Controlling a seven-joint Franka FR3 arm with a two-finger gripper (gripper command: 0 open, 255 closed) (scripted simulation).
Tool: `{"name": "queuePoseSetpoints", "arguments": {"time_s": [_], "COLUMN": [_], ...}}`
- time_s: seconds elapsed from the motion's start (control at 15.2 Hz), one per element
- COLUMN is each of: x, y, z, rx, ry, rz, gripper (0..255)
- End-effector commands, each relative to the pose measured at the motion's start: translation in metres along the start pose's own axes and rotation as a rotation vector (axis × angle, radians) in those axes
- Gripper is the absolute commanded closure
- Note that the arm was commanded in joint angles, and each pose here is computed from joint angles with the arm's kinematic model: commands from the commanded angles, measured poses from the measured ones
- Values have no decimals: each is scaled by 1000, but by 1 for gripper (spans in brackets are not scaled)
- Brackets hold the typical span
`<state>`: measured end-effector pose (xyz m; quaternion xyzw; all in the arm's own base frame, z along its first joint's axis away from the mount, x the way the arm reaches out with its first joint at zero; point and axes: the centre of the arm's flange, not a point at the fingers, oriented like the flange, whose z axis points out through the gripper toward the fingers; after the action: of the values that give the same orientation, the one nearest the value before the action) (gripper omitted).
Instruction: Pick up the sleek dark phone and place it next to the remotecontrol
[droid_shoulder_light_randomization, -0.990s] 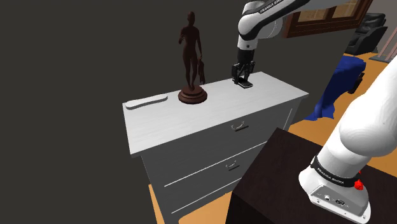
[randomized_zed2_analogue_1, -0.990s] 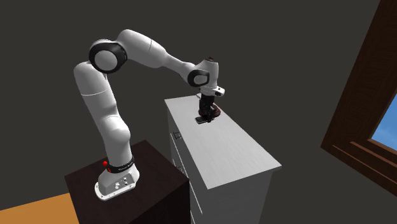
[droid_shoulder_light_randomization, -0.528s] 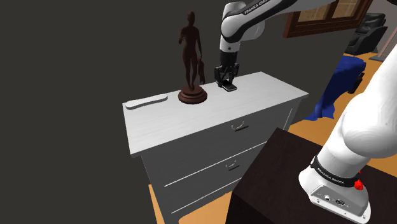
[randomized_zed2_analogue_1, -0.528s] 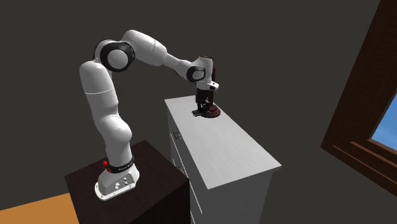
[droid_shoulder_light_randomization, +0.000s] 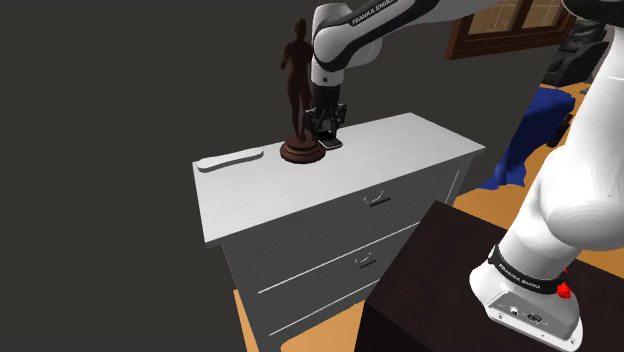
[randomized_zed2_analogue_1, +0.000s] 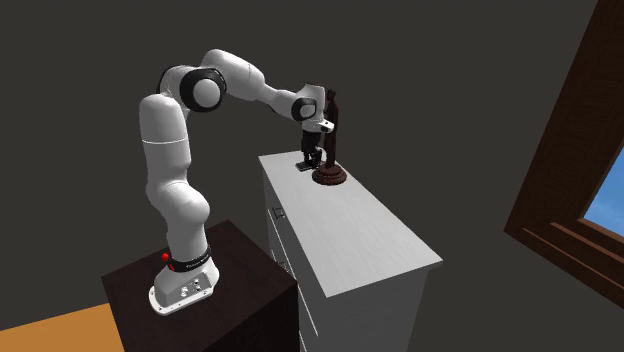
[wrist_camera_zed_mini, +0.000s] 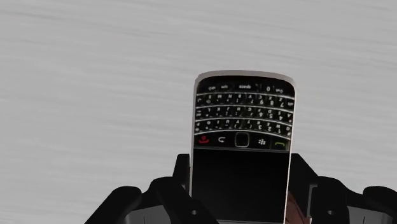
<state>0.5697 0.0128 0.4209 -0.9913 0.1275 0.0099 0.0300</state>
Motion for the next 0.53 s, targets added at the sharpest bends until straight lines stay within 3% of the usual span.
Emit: {"name": "queuePoseSetpoints", "arguments": {"time_s": [0.0,0.46], "x": [7,29], "y": [-26,-116], "z": [2,7], "rx": [1,1], "ry": [0,0], "rz": [1,1], "gripper": [255,255]}}
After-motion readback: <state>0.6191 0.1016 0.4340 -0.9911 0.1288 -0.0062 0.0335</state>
